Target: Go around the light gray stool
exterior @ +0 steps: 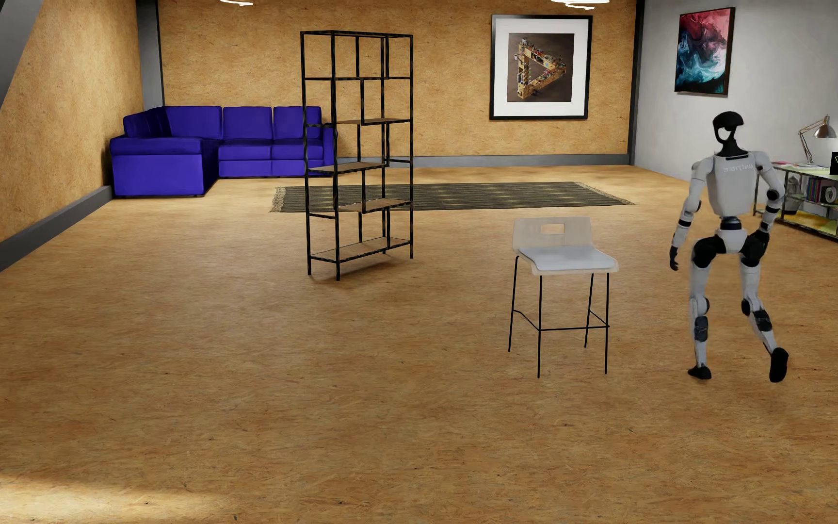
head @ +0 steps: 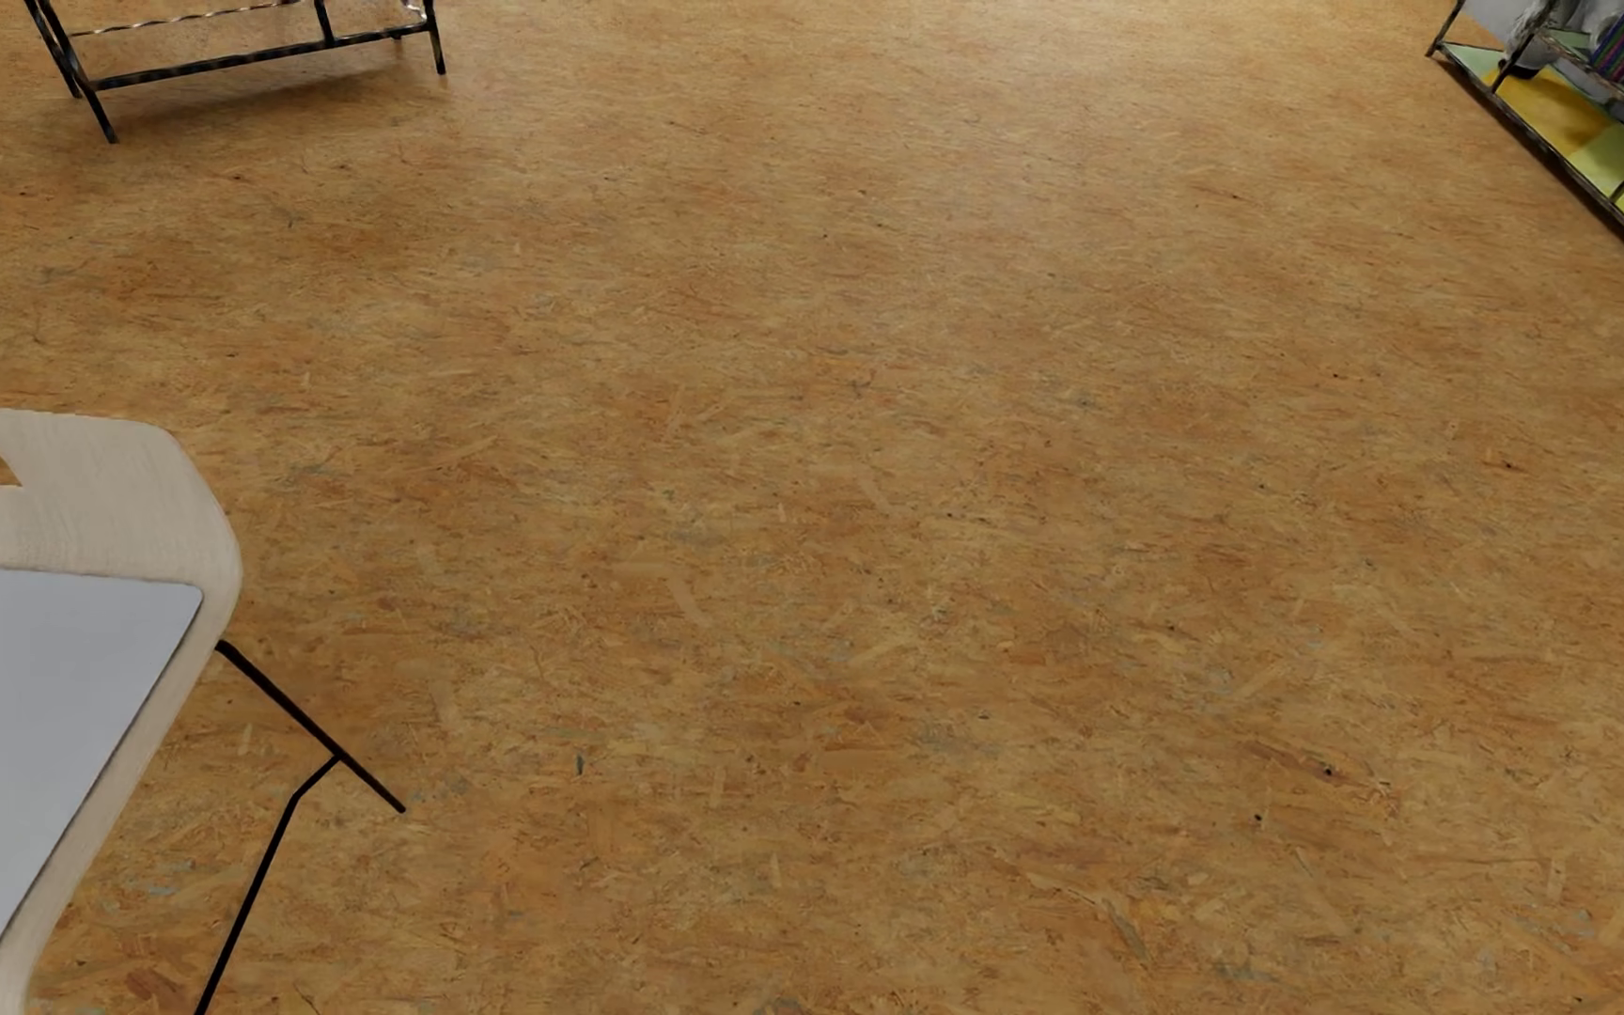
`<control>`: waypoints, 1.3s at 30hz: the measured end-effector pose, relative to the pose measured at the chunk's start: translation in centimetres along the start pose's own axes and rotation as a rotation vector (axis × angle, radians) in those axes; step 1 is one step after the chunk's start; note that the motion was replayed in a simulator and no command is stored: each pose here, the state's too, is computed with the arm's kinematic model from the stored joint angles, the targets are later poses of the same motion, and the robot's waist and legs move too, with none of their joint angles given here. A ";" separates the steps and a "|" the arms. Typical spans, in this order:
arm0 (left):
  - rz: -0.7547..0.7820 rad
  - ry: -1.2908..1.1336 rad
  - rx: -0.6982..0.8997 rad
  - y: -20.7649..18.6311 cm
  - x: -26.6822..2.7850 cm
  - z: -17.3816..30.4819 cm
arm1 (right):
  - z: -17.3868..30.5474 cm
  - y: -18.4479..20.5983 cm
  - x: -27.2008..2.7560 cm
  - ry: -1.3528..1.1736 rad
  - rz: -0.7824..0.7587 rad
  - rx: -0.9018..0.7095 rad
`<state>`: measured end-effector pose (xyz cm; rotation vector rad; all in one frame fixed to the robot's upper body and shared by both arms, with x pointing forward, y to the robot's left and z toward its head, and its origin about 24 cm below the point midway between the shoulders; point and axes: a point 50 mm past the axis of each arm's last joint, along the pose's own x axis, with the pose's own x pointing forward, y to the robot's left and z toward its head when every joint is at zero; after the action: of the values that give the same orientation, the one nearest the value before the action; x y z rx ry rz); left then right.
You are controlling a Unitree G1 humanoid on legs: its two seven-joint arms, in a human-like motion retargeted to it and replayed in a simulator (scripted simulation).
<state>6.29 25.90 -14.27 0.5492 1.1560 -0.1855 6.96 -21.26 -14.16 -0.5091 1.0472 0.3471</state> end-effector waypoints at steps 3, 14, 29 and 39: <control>0.040 -0.090 -0.009 1.5 0.5 2.9 | 0.2 -1.6 0.2 0.003 -0.039 -0.013; -0.014 -0.026 0.027 -0.2 0.4 1.2 | -6.0 0.6 -1.8 0.218 0.009 0.012; 0.012 0.035 -0.072 -0.4 0.1 -0.6 | -2.3 -3.8 -0.7 0.084 -0.112 0.024; 0.120 -0.190 -0.053 4.2 0.6 6.0 | 4.8 -12.1 -0.5 -0.123 -0.324 -0.014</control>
<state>13.18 26.54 -11.75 0.5407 0.9379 -0.1008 16.30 -28.73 -8.94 -0.6508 0.8275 0.0975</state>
